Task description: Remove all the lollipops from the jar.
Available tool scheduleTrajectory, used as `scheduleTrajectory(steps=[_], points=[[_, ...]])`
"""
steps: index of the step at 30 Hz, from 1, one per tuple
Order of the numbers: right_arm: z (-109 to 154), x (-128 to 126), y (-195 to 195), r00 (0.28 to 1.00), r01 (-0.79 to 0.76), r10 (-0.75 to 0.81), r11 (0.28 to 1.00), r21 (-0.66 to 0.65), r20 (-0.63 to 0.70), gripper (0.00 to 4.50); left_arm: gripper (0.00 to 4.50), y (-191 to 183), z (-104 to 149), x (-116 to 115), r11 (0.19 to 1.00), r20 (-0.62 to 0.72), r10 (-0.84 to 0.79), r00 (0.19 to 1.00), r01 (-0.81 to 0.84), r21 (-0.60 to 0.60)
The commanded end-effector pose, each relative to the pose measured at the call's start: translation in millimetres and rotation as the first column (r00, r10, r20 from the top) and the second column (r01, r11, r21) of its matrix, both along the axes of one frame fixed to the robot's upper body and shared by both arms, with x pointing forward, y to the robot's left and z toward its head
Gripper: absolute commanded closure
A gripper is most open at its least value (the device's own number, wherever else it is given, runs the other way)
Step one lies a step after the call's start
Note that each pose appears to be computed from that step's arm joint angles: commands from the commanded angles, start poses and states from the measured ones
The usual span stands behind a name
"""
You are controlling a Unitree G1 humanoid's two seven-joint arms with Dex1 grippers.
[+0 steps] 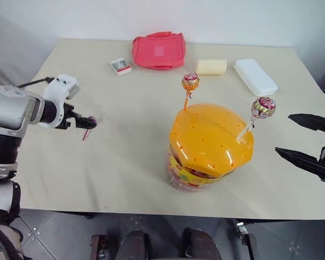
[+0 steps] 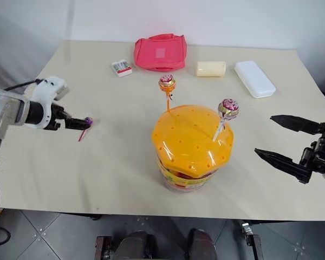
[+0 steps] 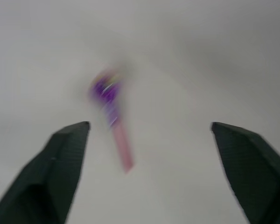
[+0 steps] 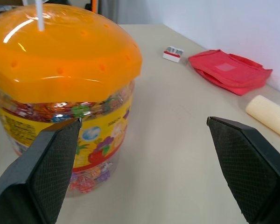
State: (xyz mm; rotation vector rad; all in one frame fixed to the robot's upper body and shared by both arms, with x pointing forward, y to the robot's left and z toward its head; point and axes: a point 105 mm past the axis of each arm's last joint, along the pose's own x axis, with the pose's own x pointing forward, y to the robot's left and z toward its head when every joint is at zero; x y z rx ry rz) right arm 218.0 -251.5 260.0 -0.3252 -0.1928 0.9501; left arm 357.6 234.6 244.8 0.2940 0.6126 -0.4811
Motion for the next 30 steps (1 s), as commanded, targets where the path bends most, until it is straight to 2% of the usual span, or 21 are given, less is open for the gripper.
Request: scheduleTrajectory(steps=[1, 4, 8, 10, 12, 16, 18, 23, 27, 30], points=[[15, -12, 0, 0.999, -0.027, 0.026, 1.0, 0.011, 0.048, 0.0, 0.02, -38, 47, -6, 0.961, 0.221, -0.245, 0.944, 0.266, -0.069], [18, -14, 0, 0.998, -0.015, 0.013, 1.0, 0.028, 0.058, 0.0, 0.02, -76, 68, -12, 0.851, 0.41, -0.443, 0.797, 0.517, -0.085], [18, -14, 2, 0.998, 0.007, -0.009, 0.999, 0.035, 0.065, 0.0, 0.02, -115, 87, -31, 0.609, 0.592, -0.583, 0.556, 0.782, -0.134], [19, -14, 2, 0.997, 0.015, -0.018, 0.999, 0.04, 0.071, 0.0, 0.02, -131, 83, -35, 0.483, 0.617, -0.632, 0.469, 0.861, -0.16], [19, -14, 3, 0.997, 0.02, -0.023, 0.999, 0.041, 0.074, 0.0, 0.02, -139, 77, -37, 0.422, 0.613, -0.666, 0.426, 0.892, -0.162], [18, -17, 4, 0.993, 0.064, -0.069, 0.997, 0.048, 0.095, 0.0, 0.02, -177, 68, -47, 0.163, 0.62, -0.737, 0.268, 0.961, -0.222], [17, -20, 3, 0.991, 0.085, -0.09, 0.995, 0.053, 0.101, 0.0, 0.02, -186, 68, -49, 0.112, 0.624, -0.744, 0.238, 0.966, -0.235], [14, -27, 2, 0.986, 0.13, -0.136, 0.99, 0.061, 0.101, 0.0, 0.02, -197, 75, -51, 0.041, 0.649, -0.739, 0.181, 0.974, -0.225], [12, -30, 2, 0.981, 0.155, -0.162, 0.986, 0.069, 0.105, 0.0, 0.81, -201, 75, -52, 0.032, 0.644, -0.746, 0.169, 0.975, -0.219], [11, -31, 3, 0.98, 0.164, -0.171, 0.984, 0.073, 0.105, 0.0, 1.77, -201, 76, -52, 0.028, 0.642, -0.748, 0.168, 0.975, -0.222]])
